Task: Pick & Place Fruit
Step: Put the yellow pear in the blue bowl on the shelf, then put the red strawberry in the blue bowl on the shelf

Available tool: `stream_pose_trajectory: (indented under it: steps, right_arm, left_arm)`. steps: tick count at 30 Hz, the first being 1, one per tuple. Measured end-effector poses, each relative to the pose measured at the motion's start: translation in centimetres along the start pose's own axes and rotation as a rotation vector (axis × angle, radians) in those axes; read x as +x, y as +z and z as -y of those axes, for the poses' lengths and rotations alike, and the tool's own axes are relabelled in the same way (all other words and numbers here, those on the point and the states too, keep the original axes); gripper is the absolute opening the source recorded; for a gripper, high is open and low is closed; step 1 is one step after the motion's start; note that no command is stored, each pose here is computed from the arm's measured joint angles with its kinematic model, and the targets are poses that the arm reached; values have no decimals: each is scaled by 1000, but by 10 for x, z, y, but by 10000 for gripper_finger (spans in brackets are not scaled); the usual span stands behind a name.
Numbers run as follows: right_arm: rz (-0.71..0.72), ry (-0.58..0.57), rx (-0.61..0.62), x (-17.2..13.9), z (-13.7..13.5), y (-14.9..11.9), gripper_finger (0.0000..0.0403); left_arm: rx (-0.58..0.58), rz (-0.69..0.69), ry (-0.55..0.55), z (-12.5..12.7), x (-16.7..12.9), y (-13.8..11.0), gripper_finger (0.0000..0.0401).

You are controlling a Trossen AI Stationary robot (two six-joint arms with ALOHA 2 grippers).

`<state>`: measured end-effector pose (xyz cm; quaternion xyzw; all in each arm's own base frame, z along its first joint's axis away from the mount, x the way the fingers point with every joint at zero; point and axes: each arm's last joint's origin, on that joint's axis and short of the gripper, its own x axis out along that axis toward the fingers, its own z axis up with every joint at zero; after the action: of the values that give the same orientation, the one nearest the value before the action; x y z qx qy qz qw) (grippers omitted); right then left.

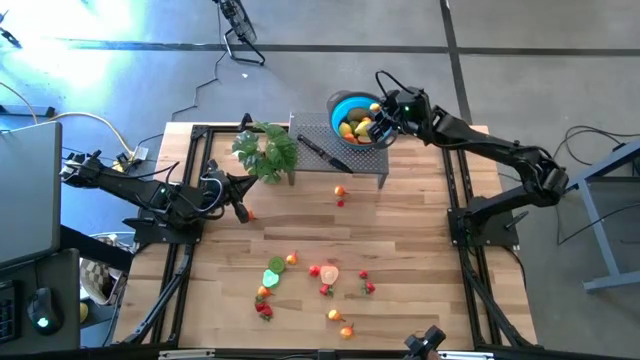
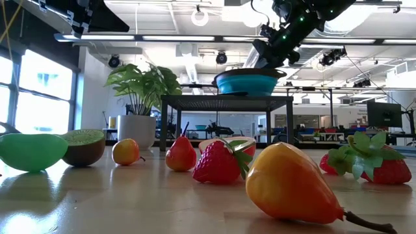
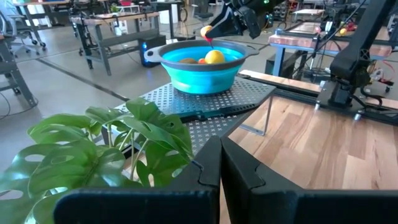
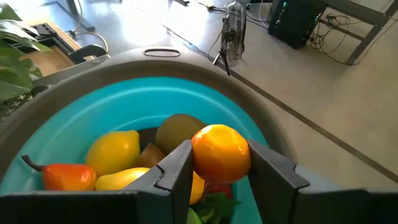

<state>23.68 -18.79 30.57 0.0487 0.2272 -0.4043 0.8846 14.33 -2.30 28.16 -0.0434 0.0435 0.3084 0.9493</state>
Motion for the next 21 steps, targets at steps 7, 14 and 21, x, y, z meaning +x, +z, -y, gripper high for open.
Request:
stream_pose_trajectory:
  steps: [7, 14, 21]
  right_arm:
    - [0, 1, 0, 0, 0, 0, 179]
    - [2, 2, -4, -1, 0, 0, 207]
    - [90, 32, -18, -26, -5, 12, 189]
  left_arm:
    - [0, 0, 0, 0, 0, 0, 0]
    - [-1, 0, 0, 0, 0, 0, 0]
    - [-8, 0, 0, 0, 0, 0, 0]
